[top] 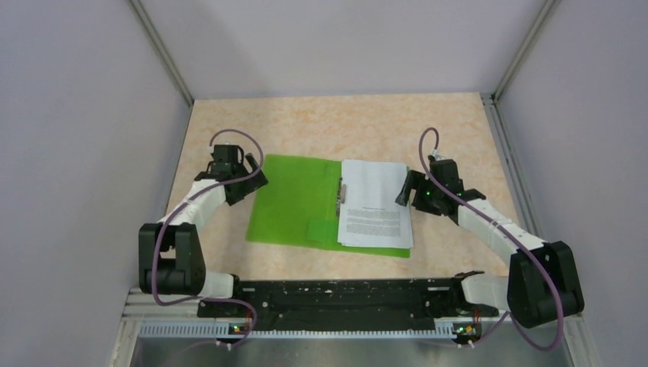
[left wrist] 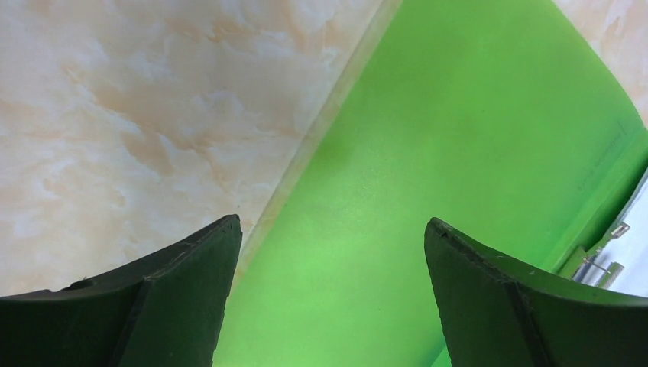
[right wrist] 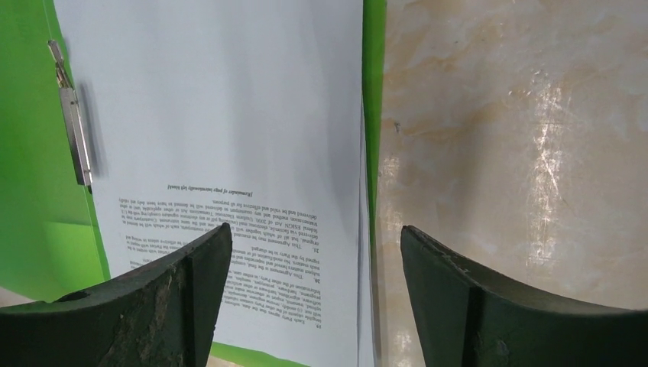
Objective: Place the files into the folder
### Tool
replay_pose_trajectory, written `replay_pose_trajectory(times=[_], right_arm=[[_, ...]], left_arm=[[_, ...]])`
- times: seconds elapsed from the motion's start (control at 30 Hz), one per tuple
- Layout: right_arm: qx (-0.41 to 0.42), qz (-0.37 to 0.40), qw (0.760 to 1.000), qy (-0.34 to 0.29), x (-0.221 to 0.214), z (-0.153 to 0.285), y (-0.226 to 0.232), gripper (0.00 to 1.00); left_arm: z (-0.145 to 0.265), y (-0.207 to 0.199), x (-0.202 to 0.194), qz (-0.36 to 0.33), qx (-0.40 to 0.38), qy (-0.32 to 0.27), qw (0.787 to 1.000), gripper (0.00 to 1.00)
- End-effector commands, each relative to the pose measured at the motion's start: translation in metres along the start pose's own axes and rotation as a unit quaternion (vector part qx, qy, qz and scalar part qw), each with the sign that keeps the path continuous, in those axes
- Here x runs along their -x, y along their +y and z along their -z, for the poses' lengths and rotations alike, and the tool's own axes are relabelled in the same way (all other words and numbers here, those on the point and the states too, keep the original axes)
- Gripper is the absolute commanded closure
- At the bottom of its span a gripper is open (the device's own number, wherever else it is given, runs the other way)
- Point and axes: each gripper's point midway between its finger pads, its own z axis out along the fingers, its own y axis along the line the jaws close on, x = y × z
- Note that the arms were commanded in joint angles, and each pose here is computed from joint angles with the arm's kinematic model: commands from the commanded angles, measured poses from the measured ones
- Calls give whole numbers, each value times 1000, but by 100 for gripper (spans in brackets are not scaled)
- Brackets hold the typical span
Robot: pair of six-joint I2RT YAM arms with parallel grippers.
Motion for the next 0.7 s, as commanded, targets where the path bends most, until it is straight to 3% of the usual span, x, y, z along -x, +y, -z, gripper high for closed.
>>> replay_pose_trajectory(times=[0.0, 0.33, 0.67], right_arm=[[6, -11, 1000, -28, 8, 3, 4, 19], [11, -12, 999, -45, 15, -3, 5, 17], [-2, -6, 999, -43, 22, -13, -1, 16]], left_arm=[[-10, -8, -11, -16, -54, 42, 998, 4], [-31, 12, -41, 35, -52, 77, 995, 2], [-2, -2, -77, 84, -90, 77, 989, 2]])
